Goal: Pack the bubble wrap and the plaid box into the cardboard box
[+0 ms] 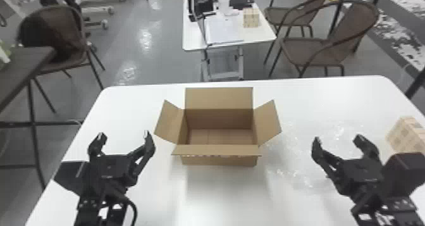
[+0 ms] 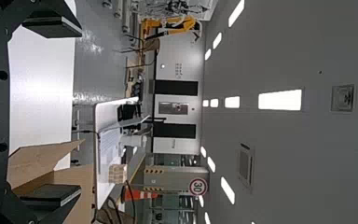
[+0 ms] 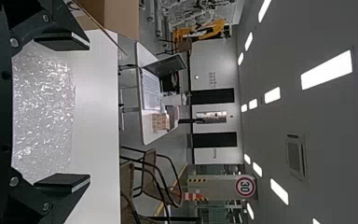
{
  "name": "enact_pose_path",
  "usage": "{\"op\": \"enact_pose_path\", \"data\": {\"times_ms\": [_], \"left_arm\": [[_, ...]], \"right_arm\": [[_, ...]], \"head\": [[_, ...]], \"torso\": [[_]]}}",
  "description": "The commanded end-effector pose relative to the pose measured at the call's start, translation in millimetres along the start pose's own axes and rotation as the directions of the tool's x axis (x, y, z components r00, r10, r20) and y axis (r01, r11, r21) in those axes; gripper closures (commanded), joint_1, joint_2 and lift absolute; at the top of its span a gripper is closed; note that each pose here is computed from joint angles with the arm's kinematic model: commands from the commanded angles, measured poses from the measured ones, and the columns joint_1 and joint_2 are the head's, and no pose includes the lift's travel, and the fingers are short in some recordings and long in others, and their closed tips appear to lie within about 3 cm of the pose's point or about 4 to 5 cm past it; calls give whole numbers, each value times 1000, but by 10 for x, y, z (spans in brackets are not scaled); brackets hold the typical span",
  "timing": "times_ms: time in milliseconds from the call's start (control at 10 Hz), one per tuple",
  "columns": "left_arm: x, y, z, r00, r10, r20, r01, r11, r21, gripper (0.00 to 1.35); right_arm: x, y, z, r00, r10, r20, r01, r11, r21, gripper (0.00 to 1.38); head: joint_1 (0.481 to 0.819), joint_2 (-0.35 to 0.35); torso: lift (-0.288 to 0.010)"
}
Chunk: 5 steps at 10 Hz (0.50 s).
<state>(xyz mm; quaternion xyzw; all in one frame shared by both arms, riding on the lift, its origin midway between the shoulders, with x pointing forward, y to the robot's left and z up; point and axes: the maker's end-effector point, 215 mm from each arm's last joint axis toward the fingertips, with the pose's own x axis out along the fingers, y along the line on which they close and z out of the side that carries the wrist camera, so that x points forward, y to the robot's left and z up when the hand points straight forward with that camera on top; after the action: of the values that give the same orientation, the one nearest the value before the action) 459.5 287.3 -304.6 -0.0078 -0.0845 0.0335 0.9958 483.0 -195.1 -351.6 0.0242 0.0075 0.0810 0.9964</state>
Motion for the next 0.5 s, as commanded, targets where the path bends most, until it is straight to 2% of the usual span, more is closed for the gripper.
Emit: {"op": "enact_pose_path", "data": {"times_ms": [0,100,400], "left_arm": [[-1,-9,-5,1000,1,-1,-1,1000,-5,124],[5,-15,-17,1000,0,-5,-1,1000,-10,140],[37,-73,-9,1000,-24,-6,24,1000,-11,391]], "right_arm": [[3,-2,1,1000,2,-6,-2,1000,0,277],[3,-2,-4,1000,2,-8,-2,1000,-1,277],[8,-2,1,1000,2,-7,-2,1000,3,277]], "head": [[695,109],[695,109],[695,104]], "torso": [[-102],[-102],[-102]]}}
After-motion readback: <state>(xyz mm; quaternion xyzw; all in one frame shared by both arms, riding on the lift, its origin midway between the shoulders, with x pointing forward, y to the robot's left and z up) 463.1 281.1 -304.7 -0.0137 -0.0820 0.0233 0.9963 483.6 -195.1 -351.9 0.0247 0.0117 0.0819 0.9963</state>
